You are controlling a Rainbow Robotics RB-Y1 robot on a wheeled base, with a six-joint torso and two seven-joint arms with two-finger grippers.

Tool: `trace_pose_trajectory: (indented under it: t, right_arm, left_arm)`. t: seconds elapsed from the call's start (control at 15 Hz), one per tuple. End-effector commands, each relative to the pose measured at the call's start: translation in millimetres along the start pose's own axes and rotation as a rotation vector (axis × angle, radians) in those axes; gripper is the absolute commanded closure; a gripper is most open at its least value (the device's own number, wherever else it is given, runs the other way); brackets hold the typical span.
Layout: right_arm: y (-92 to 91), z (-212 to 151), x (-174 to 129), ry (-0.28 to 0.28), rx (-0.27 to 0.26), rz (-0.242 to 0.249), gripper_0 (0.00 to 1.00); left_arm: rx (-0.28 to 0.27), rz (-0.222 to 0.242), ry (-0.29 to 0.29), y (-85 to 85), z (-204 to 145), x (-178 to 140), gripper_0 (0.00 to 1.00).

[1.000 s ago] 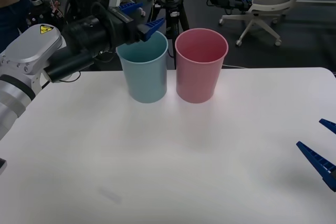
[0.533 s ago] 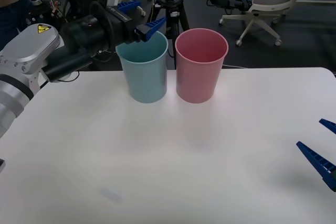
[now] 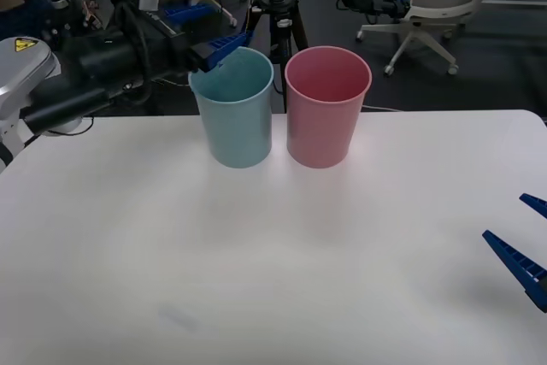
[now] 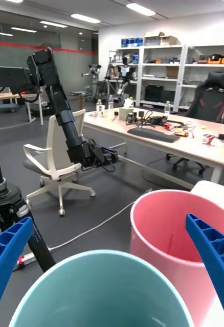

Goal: Grasp the object on the table and drop it into the matching bin: aluminum can to the light blue bin, PET bottle to the pink bin.

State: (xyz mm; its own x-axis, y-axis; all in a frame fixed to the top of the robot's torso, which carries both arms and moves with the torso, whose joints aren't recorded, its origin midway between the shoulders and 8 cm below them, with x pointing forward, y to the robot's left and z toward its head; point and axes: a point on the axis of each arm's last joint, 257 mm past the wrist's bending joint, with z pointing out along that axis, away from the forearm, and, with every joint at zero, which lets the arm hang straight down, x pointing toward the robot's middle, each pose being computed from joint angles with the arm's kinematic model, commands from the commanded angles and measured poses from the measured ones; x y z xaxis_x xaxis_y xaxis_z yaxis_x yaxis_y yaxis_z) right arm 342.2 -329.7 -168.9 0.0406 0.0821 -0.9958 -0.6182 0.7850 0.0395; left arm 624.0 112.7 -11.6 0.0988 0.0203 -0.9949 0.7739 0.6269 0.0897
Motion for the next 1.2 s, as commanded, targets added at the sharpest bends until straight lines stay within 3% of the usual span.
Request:
trace_pose_trajectory:
  t: [0.07,0.47,0.67,0.93,1.2]
  right_arm:
    - [0.0,0.0,0.0,0.000,0.000,0.000,0.00]
    - [0.0,0.0,0.0,0.000,0.000,0.000,0.00]
    - [0.0,0.0,0.0,0.000,0.000,0.000,0.00]
    - [0.0,0.0,0.0,0.000,0.000,0.000,0.00]
    - [0.0,0.0,0.0,0.000,0.000,0.000,0.00]
  left_arm:
    - [0.023,-0.007,-0.002,-8.4,-30.1,-2.3,0.00]
    - [0.031,-0.016,-0.017,-32.1,-100.7,1.7,0.00]
    - [0.004,-0.024,-0.026,-44.8,-138.2,12.3,0.00]
    - [-0.040,-0.100,-0.039,-69.3,-175.9,39.0,0.00]
    - [-0.118,-0.072,-0.032,-73.5,-204.5,62.9,0.00]
